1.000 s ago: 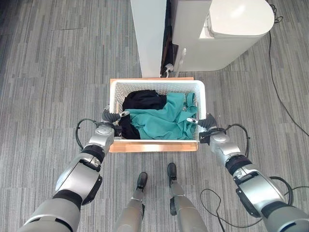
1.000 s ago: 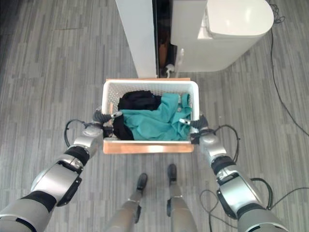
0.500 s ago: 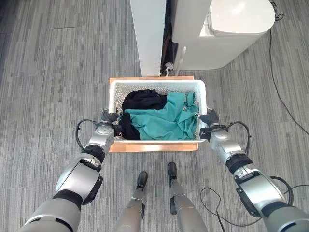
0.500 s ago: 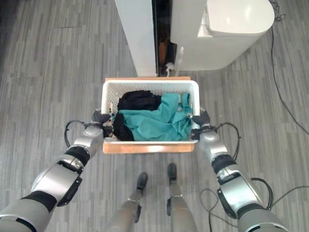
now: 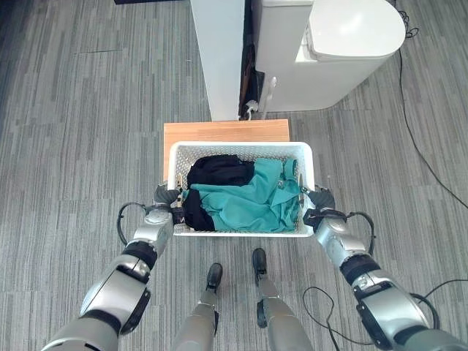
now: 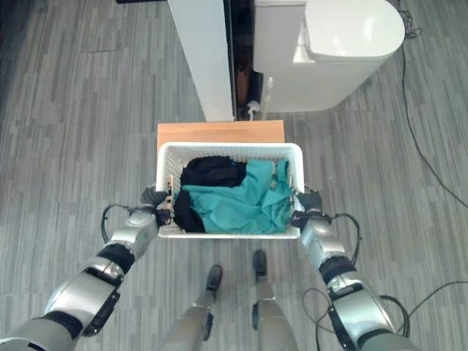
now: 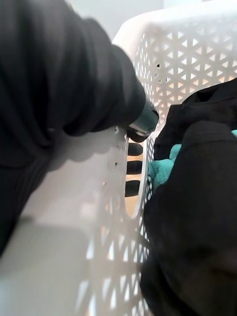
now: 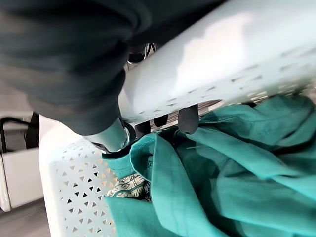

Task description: Grab the laundry basket,head to the washer,open it,put in the laundry and shut it.

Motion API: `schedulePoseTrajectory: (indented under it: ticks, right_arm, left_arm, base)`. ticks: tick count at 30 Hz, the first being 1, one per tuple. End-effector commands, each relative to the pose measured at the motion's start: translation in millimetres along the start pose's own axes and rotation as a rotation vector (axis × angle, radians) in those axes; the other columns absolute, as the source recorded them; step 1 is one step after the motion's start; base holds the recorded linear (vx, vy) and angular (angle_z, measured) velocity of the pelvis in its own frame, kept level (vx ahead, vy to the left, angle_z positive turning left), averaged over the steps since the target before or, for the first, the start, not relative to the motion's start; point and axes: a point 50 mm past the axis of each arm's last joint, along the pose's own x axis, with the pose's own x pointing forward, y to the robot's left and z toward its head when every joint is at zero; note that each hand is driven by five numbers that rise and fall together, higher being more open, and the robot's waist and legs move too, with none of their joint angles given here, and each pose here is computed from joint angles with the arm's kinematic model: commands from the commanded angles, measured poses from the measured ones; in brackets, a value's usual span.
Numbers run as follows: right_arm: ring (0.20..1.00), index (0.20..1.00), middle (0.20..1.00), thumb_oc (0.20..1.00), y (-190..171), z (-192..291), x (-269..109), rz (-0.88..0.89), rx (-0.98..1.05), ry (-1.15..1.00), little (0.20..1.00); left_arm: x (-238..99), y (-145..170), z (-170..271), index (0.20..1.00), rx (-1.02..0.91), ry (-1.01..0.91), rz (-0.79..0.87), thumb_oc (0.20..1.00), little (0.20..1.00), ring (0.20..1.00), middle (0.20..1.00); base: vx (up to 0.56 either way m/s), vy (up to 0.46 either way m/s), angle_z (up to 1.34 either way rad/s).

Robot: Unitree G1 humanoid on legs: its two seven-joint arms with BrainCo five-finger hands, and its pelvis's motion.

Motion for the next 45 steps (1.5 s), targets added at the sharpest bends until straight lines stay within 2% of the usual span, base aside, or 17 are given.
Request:
schedulePoseTrajectory:
  ticks: [1,6,10,16,21,28,33,36,45]
  right_arm:
    - [0.2,0.2,0.2,0.2,36,23,-8,0.195,0.208,-0.131,0.2]
    - [0.2,0.2,0.2,0.2,13,13,-21,0.179,0.193,-0.139,0.2]
    - [0.2,0.2,0.2,0.2,-7,0,-32,0.165,0.158,-0.108,0.2]
    - [0.2,0.2,0.2,0.2,-9,-7,-34,0.2,0.088,-0.055,0.2]
    - [0.2,0.2,0.2,0.2,-13,14,-28,0.191,0.025,-0.114,0.2]
    - [0.2,0.2,0.2,0.2,-26,-7,-39,0.186,0.054,-0.045,0.2]
    - [0.2,0.2,0.2,0.2,-21,5,-35,0.2,0.073,-0.083,0.2]
    - [0.2,0.2,0.2,0.2,-23,6,-34,0.203,0.07,-0.073,0.2]
    - [0.2,0.2,0.2,0.2,17,16,-27,0.301,0.035,-0.107,0.2]
  left_arm:
    - [-12,-60,64,0.2,-0.278,-0.224,-0.249,0.2,0.2,0.2,0.2]
    - [-32,-66,48,0.2,-0.316,-0.217,-0.366,0.2,0.2,0.2,0.2]
    - [-49,-71,27,0.2,-0.267,-0.184,-0.464,0.2,0.2,0.2,0.2]
    - [-49,-74,16,0.2,-0.212,-0.131,-0.509,0.2,0.2,0.2,0.2]
    - [-41,-83,37,0.2,-0.089,-0.181,-0.521,0.2,0.2,0.2,0.2]
    - [-41,-71,21,0.2,-0.036,-0.14,-0.524,0.2,0.2,0.2,0.2]
    - [-37,-57,32,0.2,-0.007,-0.177,-0.486,0.2,0.2,0.2,0.2]
    - [-35,-56,23,0.2,-0.004,-0.152,-0.488,0.2,0.2,0.2,0.2]
    - [-34,-47,31,0.2,0.046,-0.193,-0.478,0.2,0.2,0.2,0.2]
  base:
    - [0.0,0.0,0.0]
    - [0.01,-0.029,-0.01]
    - [0.03,-0.028,0.04]
    - [0.02,-0.009,0.1]
    - [-0.03,0.016,0.05]
    - [-0.01,0.027,-0.06]
    - [-0.13,0.009,-0.19]
    - [-0.1,0.213,-0.89]
    - [-0.12,0.215,-0.97]
